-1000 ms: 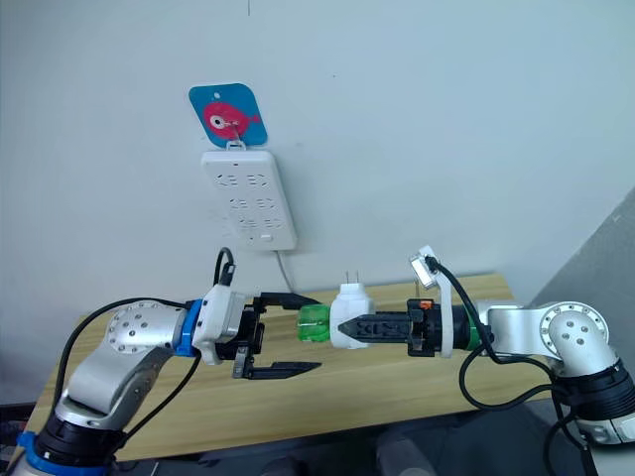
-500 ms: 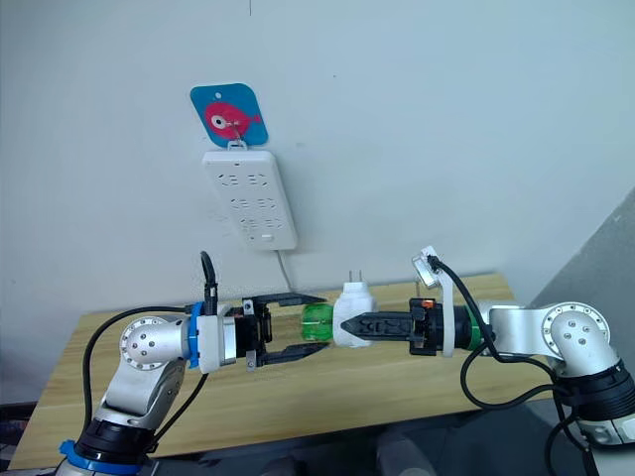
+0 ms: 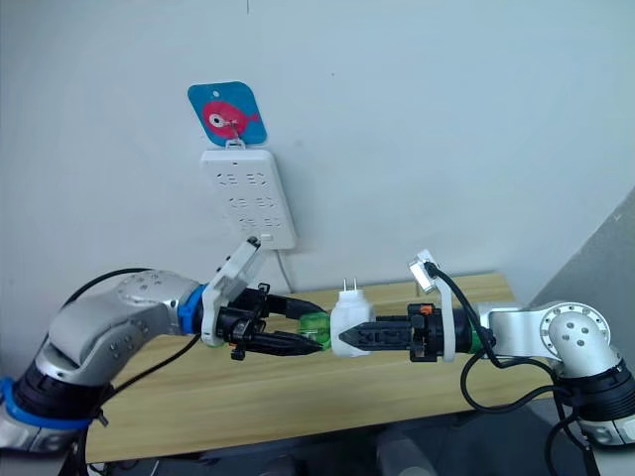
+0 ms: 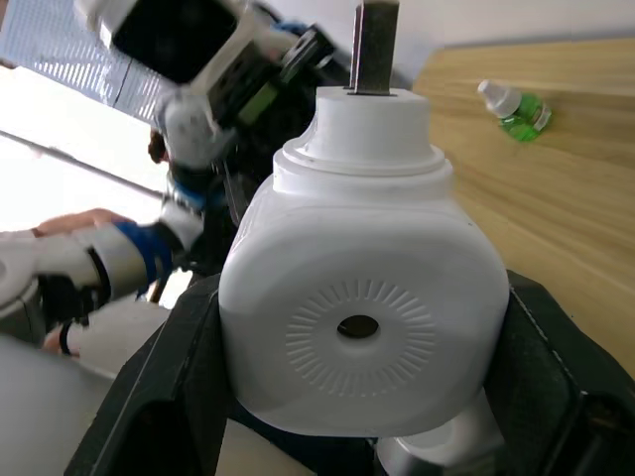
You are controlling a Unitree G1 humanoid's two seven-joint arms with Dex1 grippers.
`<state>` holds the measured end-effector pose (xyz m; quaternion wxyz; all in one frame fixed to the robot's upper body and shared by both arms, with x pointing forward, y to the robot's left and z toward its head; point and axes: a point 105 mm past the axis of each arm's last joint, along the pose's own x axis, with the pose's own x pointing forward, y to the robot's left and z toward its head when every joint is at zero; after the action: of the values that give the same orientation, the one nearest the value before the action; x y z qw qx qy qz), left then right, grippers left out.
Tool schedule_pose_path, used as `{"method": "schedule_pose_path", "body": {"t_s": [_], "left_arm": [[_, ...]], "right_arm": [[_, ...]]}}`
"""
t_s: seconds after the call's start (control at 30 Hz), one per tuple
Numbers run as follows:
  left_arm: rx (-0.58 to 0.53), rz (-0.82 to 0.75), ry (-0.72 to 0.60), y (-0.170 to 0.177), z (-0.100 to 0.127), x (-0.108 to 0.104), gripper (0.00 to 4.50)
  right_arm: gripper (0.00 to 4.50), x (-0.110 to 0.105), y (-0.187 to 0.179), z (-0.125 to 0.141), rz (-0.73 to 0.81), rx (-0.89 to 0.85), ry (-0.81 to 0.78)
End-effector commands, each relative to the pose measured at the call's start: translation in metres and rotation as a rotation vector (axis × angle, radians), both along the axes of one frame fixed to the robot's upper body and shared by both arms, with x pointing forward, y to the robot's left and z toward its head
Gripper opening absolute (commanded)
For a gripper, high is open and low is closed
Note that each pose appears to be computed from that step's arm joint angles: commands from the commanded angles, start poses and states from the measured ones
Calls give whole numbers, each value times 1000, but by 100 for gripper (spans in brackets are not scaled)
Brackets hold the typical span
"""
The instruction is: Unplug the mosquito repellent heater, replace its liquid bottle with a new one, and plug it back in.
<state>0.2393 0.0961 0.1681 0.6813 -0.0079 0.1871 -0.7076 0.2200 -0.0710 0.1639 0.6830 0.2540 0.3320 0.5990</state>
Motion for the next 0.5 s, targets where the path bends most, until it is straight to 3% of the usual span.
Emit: {"method": "schedule_pose_path", "body": {"t_s": [0.03, 0.13, 0.27, 0.37, 0.43, 0.5], "left_arm": [[19, 89, 50, 12, 0, 10, 224], [8, 78, 41, 14, 1, 7, 224], [-20, 49, -101, 10, 3, 5, 340], [-65, 74, -284, 6, 6, 8, 438], [-135, 131, -299, 6, 11, 12, 450], [-106, 83, -434, 9, 4, 5, 450]], "right_arm": [[300, -12, 2, 19, 82, 48, -71], [300, -14, 3, 19, 89, 55, -70], [300, -14, 3, 19, 79, 69, -54], [300, -10, 2, 19, 58, 77, -37], [300, -8, 0, 19, 44, 80, -27], [300, -5, -2, 19, 28, 83, -14]]}}
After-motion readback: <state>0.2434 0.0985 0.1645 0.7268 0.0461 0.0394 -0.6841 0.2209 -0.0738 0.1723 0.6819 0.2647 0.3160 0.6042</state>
